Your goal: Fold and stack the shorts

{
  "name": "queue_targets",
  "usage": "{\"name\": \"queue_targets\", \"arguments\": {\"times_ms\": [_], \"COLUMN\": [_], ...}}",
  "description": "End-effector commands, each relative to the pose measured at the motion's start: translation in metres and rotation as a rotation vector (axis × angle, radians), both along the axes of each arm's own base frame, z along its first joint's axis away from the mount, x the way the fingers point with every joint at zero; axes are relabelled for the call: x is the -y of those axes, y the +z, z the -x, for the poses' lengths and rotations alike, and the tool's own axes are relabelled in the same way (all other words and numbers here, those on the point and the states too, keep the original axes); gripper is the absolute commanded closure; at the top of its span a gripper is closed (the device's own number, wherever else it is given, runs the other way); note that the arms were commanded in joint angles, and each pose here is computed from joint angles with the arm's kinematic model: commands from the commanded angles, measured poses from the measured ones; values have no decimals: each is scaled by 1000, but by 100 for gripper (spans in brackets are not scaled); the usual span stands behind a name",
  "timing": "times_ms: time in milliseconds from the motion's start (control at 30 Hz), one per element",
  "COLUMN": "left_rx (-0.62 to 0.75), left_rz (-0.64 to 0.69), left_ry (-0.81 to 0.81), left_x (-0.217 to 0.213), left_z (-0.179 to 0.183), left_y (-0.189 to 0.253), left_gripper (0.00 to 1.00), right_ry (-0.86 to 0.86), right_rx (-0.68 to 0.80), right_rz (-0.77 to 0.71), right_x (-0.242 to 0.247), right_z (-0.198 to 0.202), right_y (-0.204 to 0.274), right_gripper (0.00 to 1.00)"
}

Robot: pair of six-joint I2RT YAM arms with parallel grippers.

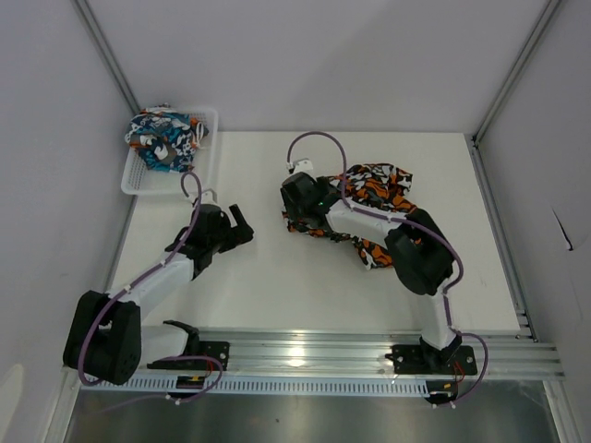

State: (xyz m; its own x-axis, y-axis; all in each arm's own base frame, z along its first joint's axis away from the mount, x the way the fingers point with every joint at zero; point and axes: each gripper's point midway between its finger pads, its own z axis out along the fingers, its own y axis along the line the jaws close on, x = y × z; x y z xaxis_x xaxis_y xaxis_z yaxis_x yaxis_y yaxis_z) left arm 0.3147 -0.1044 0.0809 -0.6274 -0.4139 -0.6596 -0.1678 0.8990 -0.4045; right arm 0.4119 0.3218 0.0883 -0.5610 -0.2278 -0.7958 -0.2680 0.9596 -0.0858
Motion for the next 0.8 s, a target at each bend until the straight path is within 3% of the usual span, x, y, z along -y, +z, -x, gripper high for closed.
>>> {"name": "queue_targets", "arguments": {"times_ms": [0,100,267,367,400,467,500,767], "left_rx": [200,166,156,170,170,178,178,272], "left_rz": [-6,13,64,140,161,213,246,368], "left_ry": [-21,-23,-52,-117,-142,-183,-226,-407], "left_x": [5,10,22,38,44,57,66,108], "left_z": [-28,-30,-34,-31,-29,-29,-26,-12], "left_y": [35,23,22,25,24,25,28,57], "left_gripper": [1,1,1,1,1,1,1,1], "right_ry": [-53,-44,-62,-19,22,66,113,479], "right_rx": [-102,-154,-169,-119,-43,-42,10,1], "right_rz": [169,176,194,166,64,43,-62,-365], "right_x": [13,3,7,13,-2,9,1,-8], "right_z": [0,-1,13,37,44,68,75,132], "right_y": [-21,-34,-35,-26,12,11,43,80], "right_gripper": [22,31,100,100,100,100,100,100]}}
